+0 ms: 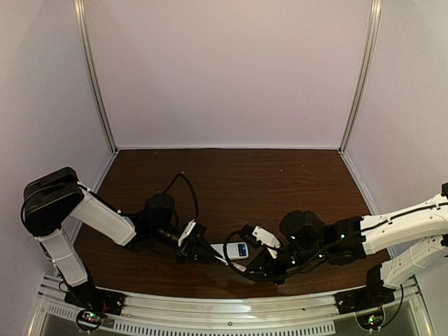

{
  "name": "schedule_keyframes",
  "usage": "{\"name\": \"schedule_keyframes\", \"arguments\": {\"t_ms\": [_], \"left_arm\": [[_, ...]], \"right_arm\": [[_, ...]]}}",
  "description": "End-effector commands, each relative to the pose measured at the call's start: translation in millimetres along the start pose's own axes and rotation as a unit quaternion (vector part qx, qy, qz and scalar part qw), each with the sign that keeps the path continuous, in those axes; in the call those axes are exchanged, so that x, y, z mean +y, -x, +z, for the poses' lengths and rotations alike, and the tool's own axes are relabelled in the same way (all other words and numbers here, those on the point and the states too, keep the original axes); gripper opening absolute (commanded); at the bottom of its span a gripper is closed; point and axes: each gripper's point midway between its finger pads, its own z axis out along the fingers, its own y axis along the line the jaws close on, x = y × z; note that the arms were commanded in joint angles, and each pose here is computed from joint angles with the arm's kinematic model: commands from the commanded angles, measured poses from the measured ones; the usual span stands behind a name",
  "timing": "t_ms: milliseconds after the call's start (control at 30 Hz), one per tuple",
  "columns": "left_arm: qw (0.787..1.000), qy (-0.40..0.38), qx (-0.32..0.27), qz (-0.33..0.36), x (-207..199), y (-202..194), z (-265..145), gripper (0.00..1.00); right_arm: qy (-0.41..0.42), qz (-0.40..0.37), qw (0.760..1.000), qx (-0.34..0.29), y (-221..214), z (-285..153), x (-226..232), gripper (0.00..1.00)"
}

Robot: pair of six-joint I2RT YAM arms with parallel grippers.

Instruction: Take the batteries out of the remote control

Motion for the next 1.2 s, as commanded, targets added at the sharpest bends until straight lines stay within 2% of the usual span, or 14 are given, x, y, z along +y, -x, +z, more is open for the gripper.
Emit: {"name": "schedule_keyframes", "arguments": {"t_ms": [0, 33, 67, 233, 333, 367, 467, 733, 1000, 1167], "left_arm": [[1.000, 0.011, -0.009, 0.023, 9, 7, 2, 0.00], [1.000, 0.009, -0.011, 0.022, 8, 8, 3, 0.00], [1.000, 0.009, -0.012, 0.020, 8, 7, 3, 0.00], [1.000, 0.010, -0.021, 0.006, 9, 7, 3, 0.00], [1.000, 0.016, -0.024, -0.005, 11, 7, 3, 0.00], [0.999, 0.017, -0.025, -0.009, 11, 8, 3, 0.00], [0.999, 0.019, -0.032, -0.015, 13, 11, 2, 0.00], [0.997, 0.031, -0.062, -0.041, 19, 18, -4, 0.00], [0.992, 0.045, -0.088, -0.076, 35, 24, -15, 0.00], [0.988, 0.057, -0.110, -0.095, 47, 34, -25, 0.00]], "right_arm": [[-0.016, 0.010, 1.000, -0.019, 13, 0, -5, 0.00], [-0.022, 0.011, 0.999, -0.020, 13, 0, -7, 0.00], [-0.031, 0.011, 0.999, -0.021, 14, -1, -10, 0.05], [-0.080, 0.012, 0.995, -0.053, 23, -11, -25, 0.55], [-0.100, 0.007, 0.992, -0.074, 29, -18, -32, 0.72], [-0.104, 0.004, 0.991, -0.084, 30, -20, -33, 0.82], [-0.116, -0.004, 0.987, -0.113, 37, -28, -37, 0.98], [-0.141, -0.039, 0.964, -0.220, 61, -52, -44, 1.00], [-0.180, -0.051, 0.944, -0.273, 64, -73, -57, 1.00], [-0.184, -0.044, 0.939, -0.288, 69, -80, -58, 1.00]]}}
